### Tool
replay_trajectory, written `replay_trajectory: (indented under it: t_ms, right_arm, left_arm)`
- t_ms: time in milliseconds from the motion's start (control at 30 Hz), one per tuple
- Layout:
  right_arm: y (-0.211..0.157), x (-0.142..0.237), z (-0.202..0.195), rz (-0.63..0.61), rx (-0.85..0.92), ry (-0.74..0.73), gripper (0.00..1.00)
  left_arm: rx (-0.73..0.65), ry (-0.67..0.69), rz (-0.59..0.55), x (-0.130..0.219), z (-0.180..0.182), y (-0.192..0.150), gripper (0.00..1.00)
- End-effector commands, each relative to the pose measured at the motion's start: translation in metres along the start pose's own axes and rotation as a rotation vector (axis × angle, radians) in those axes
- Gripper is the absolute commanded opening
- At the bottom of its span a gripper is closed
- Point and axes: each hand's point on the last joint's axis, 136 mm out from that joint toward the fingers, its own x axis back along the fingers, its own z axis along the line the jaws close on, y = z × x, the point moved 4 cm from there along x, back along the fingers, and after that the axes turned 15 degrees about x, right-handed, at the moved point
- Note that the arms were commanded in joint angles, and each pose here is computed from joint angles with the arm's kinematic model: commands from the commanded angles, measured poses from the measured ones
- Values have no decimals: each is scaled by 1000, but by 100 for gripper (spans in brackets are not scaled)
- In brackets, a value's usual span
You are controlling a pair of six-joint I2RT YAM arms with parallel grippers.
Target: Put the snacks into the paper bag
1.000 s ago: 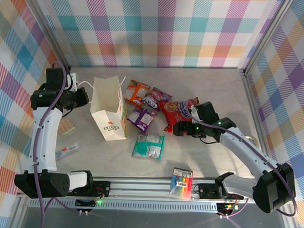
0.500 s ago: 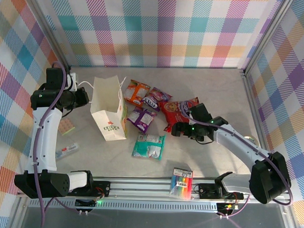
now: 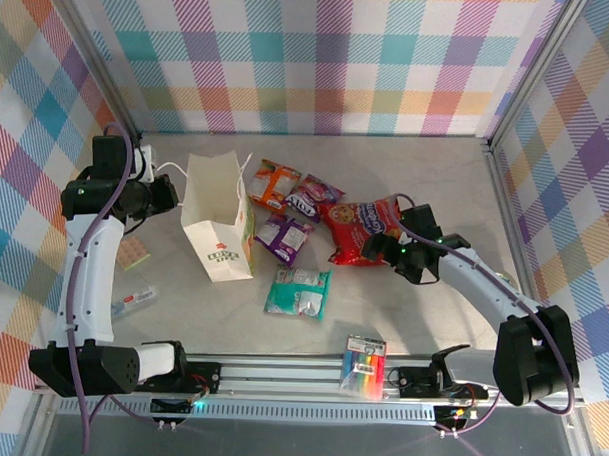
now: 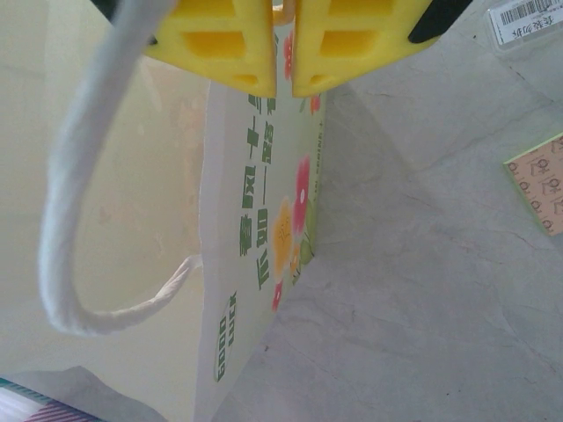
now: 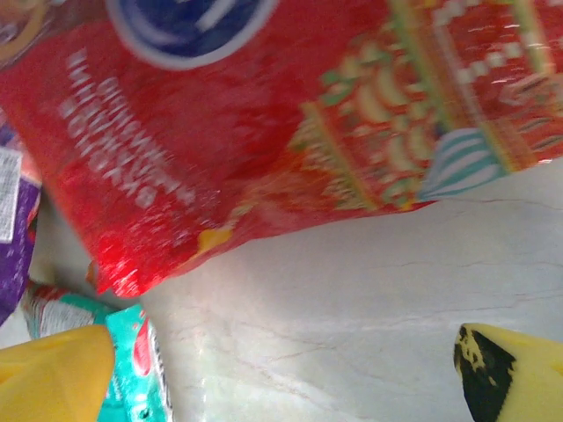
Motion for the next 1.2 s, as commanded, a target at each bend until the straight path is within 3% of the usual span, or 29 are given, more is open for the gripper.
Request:
replay_trajectory:
  t_ms: [0,233,467,900,1167]
  right_arm:
    - [5,-1,-5,-16,-82,54,99]
    - [9,-14,-23,-17,-172,101,99]
    - [14,-36,-24,-5,-205,148,99]
    - [37,-53,-16,-113,-222,254,99]
    - [34,-77,-22,-84,-318,272,99]
  left_arm:
    - [-4,-2,-33,12,0,5,13]
    - [-4,-2,-33,12,0,6,14]
    - [-2,-2,-25,11,-1,6,14]
    - [-14,11,-27,14,0,7,14]
    - [-15,13,-24,15,0,8,14]
